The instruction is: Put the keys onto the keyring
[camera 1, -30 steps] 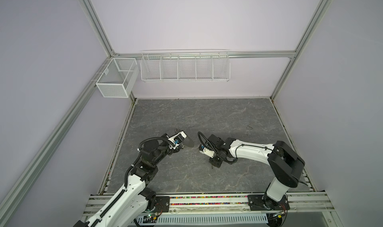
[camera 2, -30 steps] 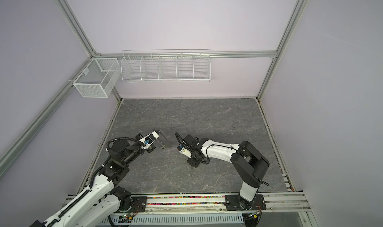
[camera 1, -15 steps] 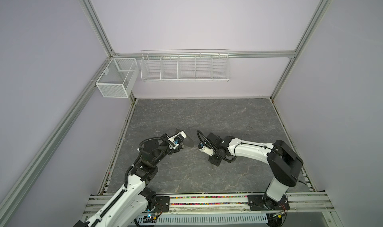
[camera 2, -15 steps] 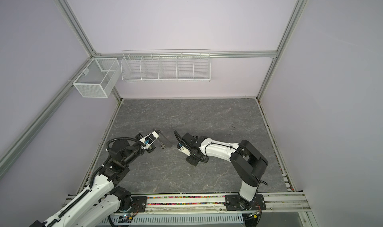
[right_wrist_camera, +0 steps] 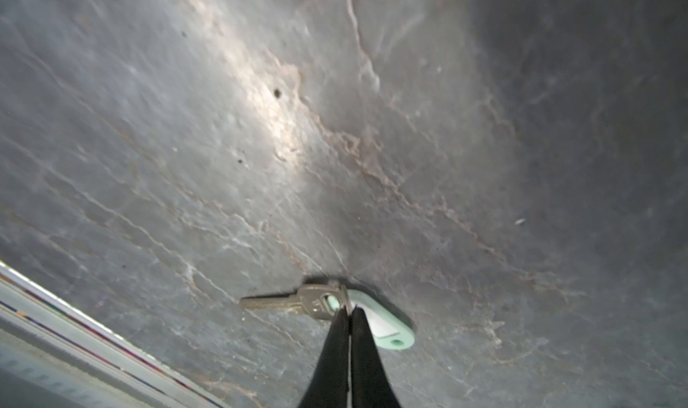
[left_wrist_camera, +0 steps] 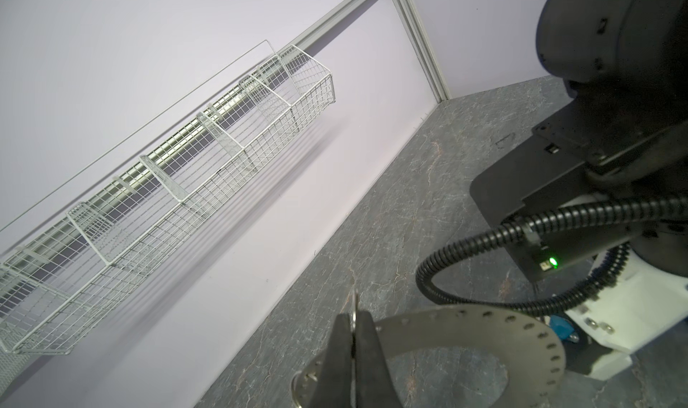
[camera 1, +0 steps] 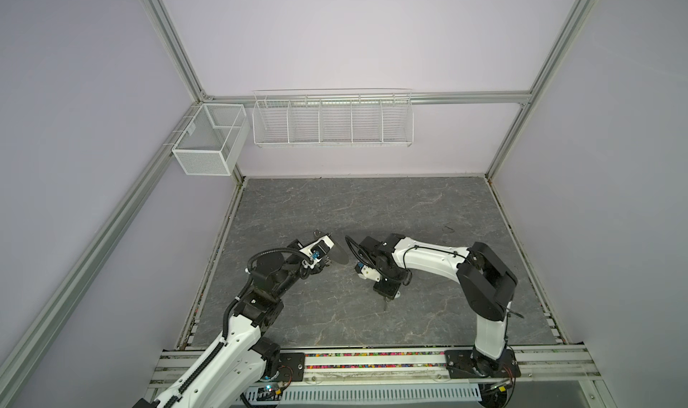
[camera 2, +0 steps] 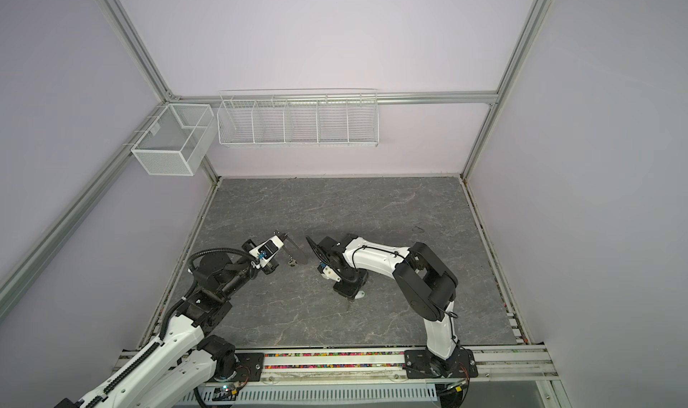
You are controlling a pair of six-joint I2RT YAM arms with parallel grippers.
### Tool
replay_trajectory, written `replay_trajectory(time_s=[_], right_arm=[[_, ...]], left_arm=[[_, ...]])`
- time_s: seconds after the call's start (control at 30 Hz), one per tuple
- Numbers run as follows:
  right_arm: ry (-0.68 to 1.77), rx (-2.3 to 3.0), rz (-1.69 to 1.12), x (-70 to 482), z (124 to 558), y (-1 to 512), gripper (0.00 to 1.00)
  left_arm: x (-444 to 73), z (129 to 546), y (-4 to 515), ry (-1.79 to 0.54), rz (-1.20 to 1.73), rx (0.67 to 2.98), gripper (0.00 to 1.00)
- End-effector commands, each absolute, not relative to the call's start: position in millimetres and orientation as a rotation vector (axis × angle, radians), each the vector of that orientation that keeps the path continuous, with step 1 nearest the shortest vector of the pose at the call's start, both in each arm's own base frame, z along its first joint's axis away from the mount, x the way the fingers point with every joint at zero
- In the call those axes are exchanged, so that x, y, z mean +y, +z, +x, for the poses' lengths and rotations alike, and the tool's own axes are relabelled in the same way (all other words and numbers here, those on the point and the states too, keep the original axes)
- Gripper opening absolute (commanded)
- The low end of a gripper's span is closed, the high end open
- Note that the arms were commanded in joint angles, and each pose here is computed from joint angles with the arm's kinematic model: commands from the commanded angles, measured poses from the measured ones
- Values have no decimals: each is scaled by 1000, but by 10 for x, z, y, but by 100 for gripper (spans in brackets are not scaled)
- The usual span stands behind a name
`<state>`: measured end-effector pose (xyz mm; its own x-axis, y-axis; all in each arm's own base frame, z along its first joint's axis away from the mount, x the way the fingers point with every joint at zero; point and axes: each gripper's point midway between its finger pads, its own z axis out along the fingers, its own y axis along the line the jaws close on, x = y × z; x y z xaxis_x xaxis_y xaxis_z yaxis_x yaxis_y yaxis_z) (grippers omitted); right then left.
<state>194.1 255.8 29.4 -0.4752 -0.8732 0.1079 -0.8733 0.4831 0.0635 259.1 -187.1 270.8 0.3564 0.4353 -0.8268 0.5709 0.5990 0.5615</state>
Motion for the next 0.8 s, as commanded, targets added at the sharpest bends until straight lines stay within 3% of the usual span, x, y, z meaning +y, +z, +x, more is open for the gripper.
replay_trajectory(time_s=[0.0, 0.47, 0.53, 0.63, 0.77], right_arm=[[60, -2509, 1499, 2393, 1852, 427, 7], [191, -2465, 1492, 2354, 1989, 372, 7], [192, -2495, 1504, 2393, 2041, 382, 11], [138, -2570, 1511, 2477, 2112, 434, 27], [5, -2718, 1472, 2551, 2216, 574, 34]], left_arm=[[-1857, 2573, 2795, -111, 969, 1226, 0], [-1858, 2574, 2796, -118, 959, 1223, 0], [-1859, 2576, 2802, -118, 959, 1223, 0], [-1862, 2576, 2809, -120, 959, 1222, 0], [-1866, 2583, 2812, -120, 958, 1222, 0]])
